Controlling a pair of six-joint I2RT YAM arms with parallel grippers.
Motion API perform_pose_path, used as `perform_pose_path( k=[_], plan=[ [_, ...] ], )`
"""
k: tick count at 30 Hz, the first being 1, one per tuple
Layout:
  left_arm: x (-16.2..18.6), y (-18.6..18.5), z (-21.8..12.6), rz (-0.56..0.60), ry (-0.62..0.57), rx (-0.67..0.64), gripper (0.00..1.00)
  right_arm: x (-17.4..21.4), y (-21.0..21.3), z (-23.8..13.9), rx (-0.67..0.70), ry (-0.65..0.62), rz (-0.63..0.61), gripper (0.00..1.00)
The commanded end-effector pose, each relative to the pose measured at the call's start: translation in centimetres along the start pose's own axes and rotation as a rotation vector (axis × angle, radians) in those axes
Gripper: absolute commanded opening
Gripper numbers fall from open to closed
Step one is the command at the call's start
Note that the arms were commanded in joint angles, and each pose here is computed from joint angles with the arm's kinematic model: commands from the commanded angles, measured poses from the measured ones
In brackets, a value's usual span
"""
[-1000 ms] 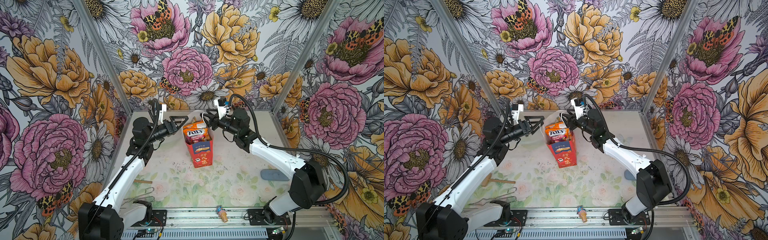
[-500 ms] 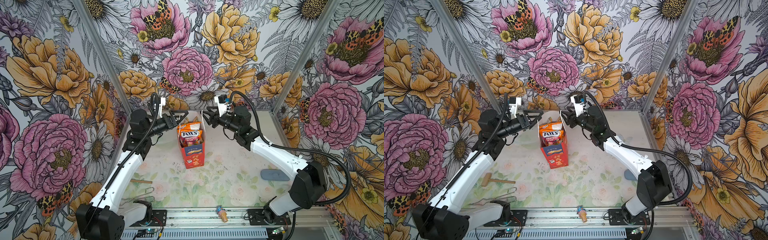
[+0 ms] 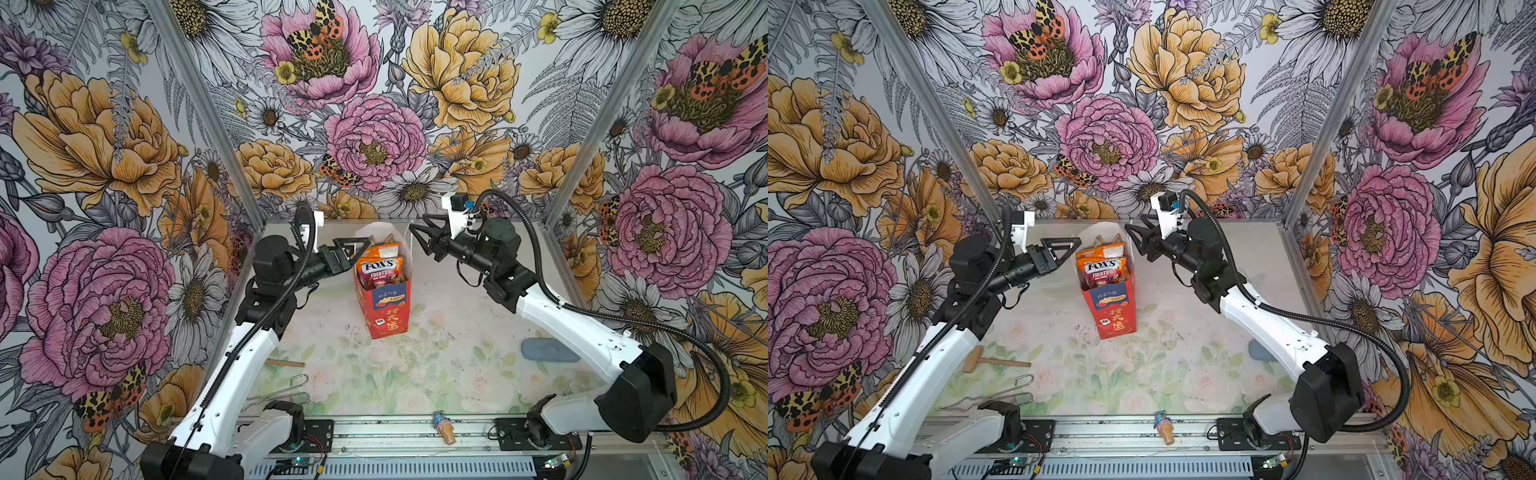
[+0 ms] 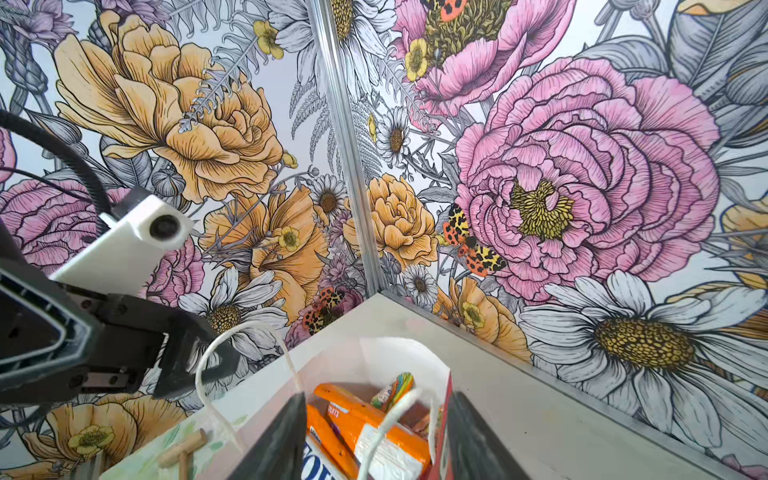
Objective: Place the snacks into the paper bag
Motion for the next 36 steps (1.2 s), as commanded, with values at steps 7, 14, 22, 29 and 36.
perform_pose_path(
  k=[7, 14, 22, 29, 36],
  plan=[
    [-0.6, 2.7, -6.8, 0.099, -0.148, -0.27, 0.99, 0.2, -0.5, -8.8, 0.205, 0.158, -0.122, 0.57],
    [-1.6, 6.5, -9.3, 0.126, -0.273, -0.466, 0.99, 1.4, -5.2, -17.7, 0.561, 0.24, -0.19, 0.63],
    [-2.2, 10.3, -10.1, 0.22, -0.341, -0.618, 0.99, 4.7, -9.0, -21.3, 0.741, 0.278, -0.099, 0.64],
    [-2.3, 11.0, -10.6, 0.258, -0.439, -0.603, 0.99, 9.0, -14.1, -21.9, 0.945, 0.283, -0.068, 0.64],
    [-2.7, 11.9, -10.8, 0.276, -0.482, -0.633, 0.99, 14.8, -17.1, -22.2, 1.003, 0.203, -0.075, 0.64]
  ],
)
Point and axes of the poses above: each gripper's point midway between its finger pads, its own z axis out along the fingers, its own y axis along the line the jaws close on, x = y × z, the point moved 2 cm from there along -z, back along the fingers, and after that the axes turned 6 degrees about -z, right-handed, at the moved point
